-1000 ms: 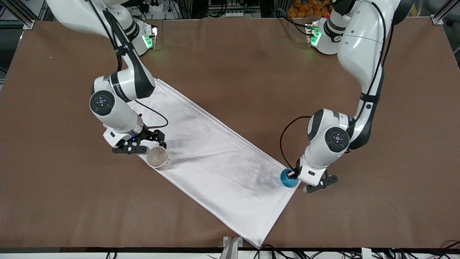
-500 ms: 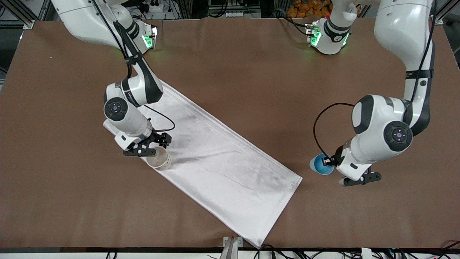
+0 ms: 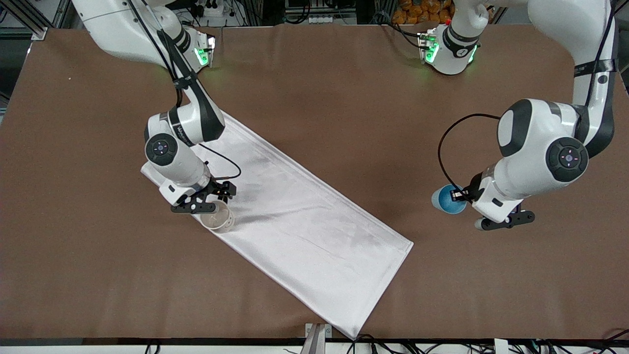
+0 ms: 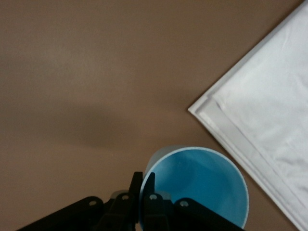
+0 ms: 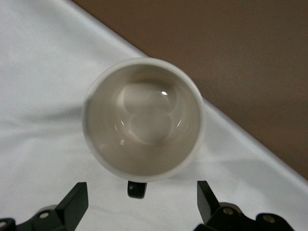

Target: Place blue cup into white mug on table

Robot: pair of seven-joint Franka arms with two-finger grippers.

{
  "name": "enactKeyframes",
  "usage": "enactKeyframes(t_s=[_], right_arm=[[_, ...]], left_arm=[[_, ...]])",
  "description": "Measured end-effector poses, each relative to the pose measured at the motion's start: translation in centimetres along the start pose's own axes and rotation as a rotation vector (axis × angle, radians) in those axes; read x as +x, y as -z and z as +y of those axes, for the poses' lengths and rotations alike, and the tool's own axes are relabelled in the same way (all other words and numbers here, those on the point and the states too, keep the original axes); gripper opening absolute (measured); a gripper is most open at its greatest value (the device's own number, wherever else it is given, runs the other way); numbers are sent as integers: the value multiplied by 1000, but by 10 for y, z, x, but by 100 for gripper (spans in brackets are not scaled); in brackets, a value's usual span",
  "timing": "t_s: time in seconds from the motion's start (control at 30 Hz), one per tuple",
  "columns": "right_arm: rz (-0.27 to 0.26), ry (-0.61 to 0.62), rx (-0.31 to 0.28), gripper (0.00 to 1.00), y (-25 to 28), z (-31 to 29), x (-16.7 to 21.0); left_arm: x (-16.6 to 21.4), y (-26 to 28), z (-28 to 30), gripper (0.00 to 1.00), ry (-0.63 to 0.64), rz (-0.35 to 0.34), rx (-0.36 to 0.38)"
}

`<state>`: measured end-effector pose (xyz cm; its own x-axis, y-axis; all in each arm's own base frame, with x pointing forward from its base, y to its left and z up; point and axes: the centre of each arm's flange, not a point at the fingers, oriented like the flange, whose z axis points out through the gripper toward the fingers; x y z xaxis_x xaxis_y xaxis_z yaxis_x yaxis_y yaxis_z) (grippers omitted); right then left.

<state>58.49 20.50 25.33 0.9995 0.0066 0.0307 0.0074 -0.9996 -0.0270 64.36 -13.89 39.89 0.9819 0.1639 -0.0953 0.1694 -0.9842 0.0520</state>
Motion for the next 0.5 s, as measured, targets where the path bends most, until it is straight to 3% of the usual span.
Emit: enactKeyframes(t_s=[0.13, 0.3, 0.4, 0.43, 0.47, 0.5], right_arm=[[1, 0, 0, 98, -4, 0, 0], [11, 3, 0, 77, -7, 0, 1], [18, 8, -2, 75, -9, 0, 2], [20, 9, -2, 68, -10, 0, 2], [21, 10, -3, 68, -11, 0, 2], [21, 10, -3, 58, -12, 0, 2]], left_arm=[[-3, 14, -3, 4, 3, 14, -6], [-3, 21, -5, 4, 6, 24, -9], [-3, 20, -7, 4, 9, 23, -8], [-3, 20, -8, 4, 9, 23, -7], [-2, 20, -9, 4, 9, 24, -4], [-2, 20, -10, 4, 8, 26, 2]])
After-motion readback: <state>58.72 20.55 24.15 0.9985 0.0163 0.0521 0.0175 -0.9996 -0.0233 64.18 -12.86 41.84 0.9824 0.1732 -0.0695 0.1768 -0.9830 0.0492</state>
